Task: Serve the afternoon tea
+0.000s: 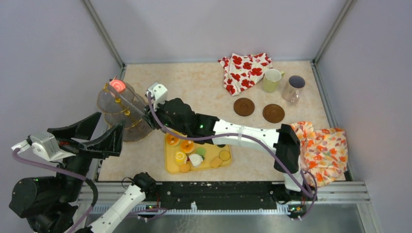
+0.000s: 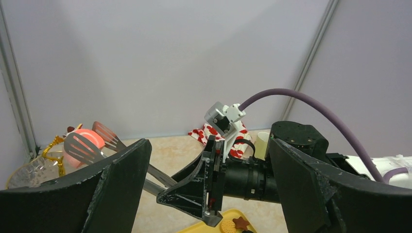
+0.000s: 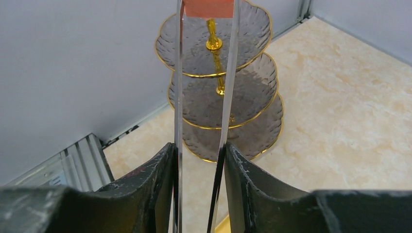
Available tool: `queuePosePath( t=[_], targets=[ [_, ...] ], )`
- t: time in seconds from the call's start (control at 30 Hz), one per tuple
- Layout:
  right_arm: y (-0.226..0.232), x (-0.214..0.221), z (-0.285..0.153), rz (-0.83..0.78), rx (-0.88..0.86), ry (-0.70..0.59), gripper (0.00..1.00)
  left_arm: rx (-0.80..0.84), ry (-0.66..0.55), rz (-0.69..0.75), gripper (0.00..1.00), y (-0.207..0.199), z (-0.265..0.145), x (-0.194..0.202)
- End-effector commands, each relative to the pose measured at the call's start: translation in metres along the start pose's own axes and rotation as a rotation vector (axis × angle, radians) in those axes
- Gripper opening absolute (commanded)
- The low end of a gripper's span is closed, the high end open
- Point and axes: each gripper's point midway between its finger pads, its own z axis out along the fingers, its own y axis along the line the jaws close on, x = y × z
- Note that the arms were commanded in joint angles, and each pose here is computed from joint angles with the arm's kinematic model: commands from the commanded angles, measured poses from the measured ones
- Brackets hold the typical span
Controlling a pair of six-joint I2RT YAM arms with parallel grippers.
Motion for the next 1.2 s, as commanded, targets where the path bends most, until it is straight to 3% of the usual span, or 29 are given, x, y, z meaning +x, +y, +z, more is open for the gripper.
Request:
queuePosePath(
  t=[0.0, 0.3, 1.17],
  targets=[
    [0.006, -0.025, 0.003, 0.030, -0.020, -0.063, 0.38, -0.009, -0.010, -0.017, 0.99, 0.001, -0.002, -0.002],
    [0.003, -0.009, -0.008, 0.036, -0.014, -0.028, 0.38, -0.014, -0.006, -0.013, 0.99, 0.002, 0.000, 0.000],
    [-0.003, -0.037, -0.043, 0.039, -0.010, -0.129, 0.37, 0.002, 0.015, -0.034, 0.99, -0.002, 0.007, 0.010]
  ],
)
